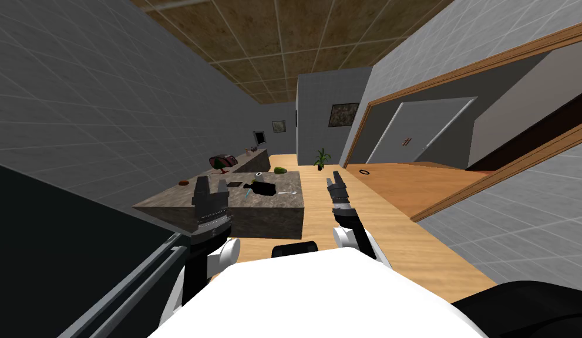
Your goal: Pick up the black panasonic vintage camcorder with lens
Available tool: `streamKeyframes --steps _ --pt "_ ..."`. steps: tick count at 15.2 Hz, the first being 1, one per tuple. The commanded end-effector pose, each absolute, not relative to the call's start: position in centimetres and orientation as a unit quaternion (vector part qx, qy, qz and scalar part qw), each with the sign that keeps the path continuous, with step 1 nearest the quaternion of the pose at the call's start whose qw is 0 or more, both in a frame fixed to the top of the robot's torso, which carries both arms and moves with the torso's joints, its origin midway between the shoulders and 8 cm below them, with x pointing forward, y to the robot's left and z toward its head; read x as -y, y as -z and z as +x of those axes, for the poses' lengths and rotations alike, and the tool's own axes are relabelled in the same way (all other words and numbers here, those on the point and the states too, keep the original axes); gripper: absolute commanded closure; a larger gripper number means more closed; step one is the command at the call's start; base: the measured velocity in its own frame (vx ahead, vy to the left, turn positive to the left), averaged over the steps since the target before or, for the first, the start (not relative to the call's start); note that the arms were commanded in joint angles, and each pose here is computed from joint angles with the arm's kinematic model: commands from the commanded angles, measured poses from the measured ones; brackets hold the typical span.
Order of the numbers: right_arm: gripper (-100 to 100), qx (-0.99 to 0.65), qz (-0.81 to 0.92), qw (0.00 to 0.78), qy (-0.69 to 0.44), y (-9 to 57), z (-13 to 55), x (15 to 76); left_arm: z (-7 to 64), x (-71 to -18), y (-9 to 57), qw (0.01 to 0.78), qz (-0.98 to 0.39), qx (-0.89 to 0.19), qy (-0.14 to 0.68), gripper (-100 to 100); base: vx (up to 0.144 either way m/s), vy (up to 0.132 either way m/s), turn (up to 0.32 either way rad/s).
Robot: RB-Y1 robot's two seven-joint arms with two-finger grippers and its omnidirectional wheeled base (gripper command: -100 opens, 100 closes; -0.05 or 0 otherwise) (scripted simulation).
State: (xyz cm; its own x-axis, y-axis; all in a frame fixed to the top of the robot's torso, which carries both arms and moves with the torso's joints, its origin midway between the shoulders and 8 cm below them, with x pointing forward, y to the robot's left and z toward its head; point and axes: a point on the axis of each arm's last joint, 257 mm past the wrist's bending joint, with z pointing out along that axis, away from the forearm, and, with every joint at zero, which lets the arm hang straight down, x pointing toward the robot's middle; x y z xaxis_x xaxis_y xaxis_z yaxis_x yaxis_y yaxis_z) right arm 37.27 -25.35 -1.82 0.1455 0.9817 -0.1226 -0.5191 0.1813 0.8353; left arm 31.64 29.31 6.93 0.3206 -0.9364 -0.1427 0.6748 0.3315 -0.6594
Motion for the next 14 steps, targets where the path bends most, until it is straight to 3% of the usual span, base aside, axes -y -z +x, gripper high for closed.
streamKeyframes --steps 1,8,14 --pt "0 -0.353 0.327 0.682 -0.55 1.8 37.3 25.4 32.0 -28.7 -6.7 0.769 -0.236 -0.281 0.523 -100 0.001 0.006 -0.008" --pt "0 -0.353 0.327 0.682 -0.55 1.8 37.3 25.4 33.6 -27.3 -5.4 0.753 -0.212 -0.337 0.524 -100 0.006 0.023 -0.017" --pt "0 -0.354 0.327 0.682 -0.55 1.8 37.3 25.4 36.5 -26.8 -2.2 0.724 -0.218 -0.403 0.515 -100 0.018 0.065 -0.047"
